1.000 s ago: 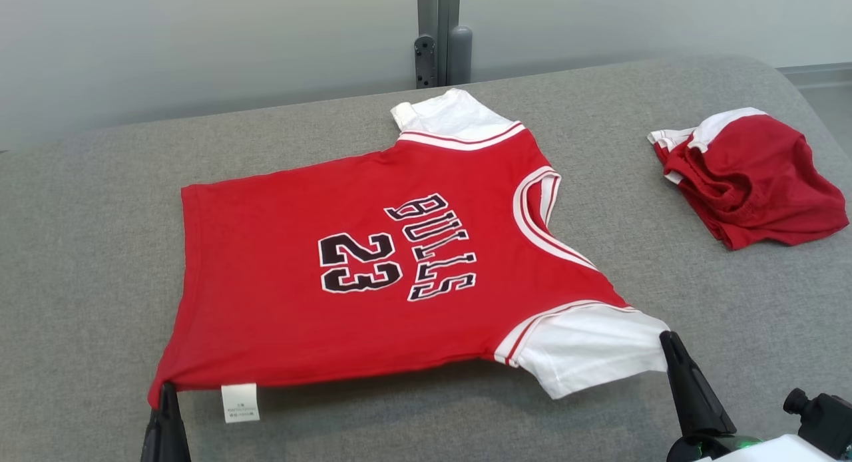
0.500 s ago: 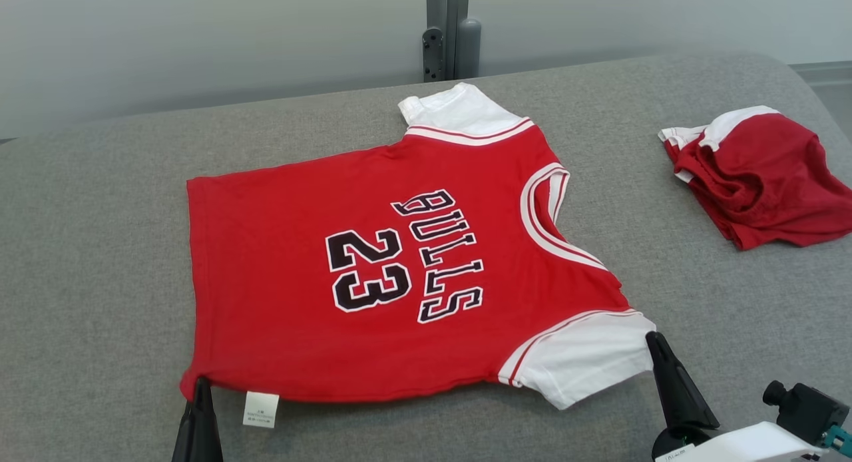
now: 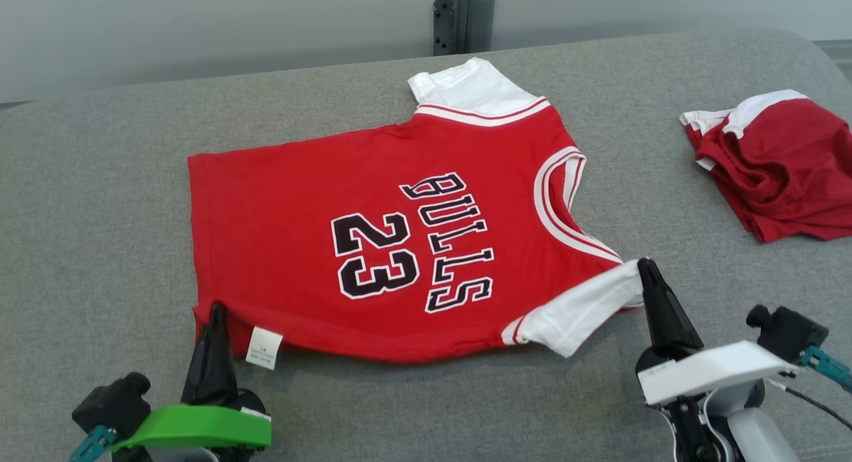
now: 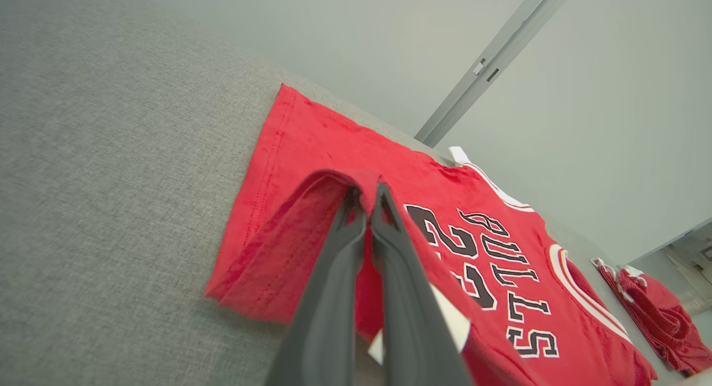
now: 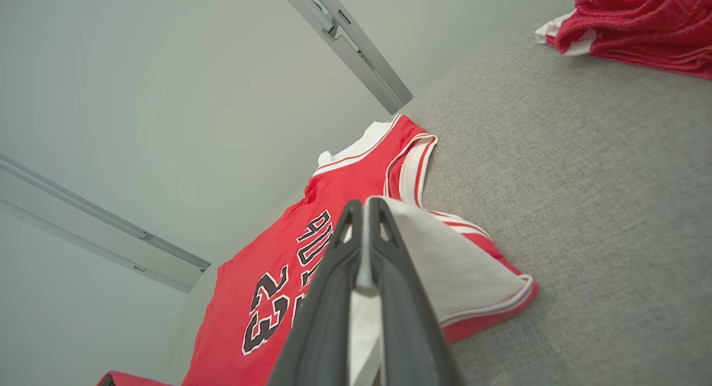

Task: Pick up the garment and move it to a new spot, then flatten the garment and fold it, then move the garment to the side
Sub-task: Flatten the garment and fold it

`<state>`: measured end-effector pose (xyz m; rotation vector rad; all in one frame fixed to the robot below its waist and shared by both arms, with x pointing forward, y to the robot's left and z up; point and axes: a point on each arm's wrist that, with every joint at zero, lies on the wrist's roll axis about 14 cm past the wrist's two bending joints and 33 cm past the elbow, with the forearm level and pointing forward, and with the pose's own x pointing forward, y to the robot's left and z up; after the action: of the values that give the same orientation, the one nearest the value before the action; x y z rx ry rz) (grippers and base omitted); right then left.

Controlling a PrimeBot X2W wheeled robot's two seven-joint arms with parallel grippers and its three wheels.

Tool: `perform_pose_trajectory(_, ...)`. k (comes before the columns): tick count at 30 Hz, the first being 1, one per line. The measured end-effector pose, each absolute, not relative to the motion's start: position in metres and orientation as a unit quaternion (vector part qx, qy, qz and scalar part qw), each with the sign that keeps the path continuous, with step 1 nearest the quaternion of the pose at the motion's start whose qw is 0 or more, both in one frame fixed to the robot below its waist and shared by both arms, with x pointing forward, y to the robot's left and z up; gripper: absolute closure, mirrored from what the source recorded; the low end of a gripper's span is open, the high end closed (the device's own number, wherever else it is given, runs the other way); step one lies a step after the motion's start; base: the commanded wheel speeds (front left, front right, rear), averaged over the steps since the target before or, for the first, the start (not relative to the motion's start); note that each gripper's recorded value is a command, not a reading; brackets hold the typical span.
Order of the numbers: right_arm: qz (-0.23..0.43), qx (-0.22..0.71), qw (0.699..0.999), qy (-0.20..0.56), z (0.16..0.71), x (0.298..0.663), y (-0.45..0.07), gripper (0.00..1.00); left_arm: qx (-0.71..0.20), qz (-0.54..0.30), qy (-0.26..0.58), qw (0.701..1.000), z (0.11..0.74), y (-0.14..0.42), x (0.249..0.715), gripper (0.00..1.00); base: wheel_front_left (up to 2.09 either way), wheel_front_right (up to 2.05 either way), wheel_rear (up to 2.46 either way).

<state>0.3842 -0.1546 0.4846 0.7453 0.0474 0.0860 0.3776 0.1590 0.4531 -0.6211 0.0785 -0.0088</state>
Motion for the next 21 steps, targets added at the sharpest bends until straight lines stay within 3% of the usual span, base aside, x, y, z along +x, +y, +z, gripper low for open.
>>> perform_pose_trajectory(10, 0.051, 0.331, 0.941, 0.043, 0.471, 0.451, -0.141, 1.00, -0.289, 0.016, 0.074, 0.954, 0.427, 0.166, 0.423, 1.00, 0.00, 0.00, 0.00)
perform_pose_trajectory(21, 0.061, 0.313, 0.945, 0.078, 0.455, 0.479, -0.124, 1.00, -0.277, 0.038, 0.092, 0.956, 0.411, 0.178, 0.428, 1.00, 0.00, 0.00, 0.00)
